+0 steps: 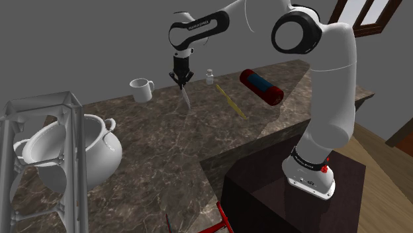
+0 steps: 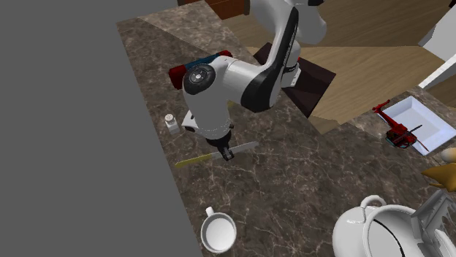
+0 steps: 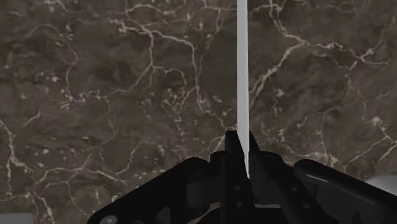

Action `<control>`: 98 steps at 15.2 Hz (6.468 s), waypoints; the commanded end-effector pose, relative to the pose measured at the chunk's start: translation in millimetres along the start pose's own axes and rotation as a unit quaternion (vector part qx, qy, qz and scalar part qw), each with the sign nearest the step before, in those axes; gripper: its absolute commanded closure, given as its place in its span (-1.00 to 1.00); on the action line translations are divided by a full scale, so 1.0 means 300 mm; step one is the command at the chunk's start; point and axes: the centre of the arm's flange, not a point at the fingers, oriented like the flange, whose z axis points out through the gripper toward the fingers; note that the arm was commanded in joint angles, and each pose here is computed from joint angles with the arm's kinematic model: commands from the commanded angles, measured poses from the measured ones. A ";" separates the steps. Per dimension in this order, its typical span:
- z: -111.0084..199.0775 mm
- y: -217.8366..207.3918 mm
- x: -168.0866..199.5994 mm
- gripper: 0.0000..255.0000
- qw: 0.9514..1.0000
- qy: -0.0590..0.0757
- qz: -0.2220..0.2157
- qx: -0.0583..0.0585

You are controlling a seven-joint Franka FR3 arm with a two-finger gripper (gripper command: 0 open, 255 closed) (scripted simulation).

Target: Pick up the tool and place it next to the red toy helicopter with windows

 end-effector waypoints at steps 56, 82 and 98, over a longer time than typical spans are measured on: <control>-0.063 -0.456 -1.545 1.00 1.000 0.000 0.000 0.000; 0.391 -0.409 -1.500 1.00 1.000 0.000 0.000 0.000; 0.303 -0.409 -1.500 -1.00 1.000 0.000 0.000 0.000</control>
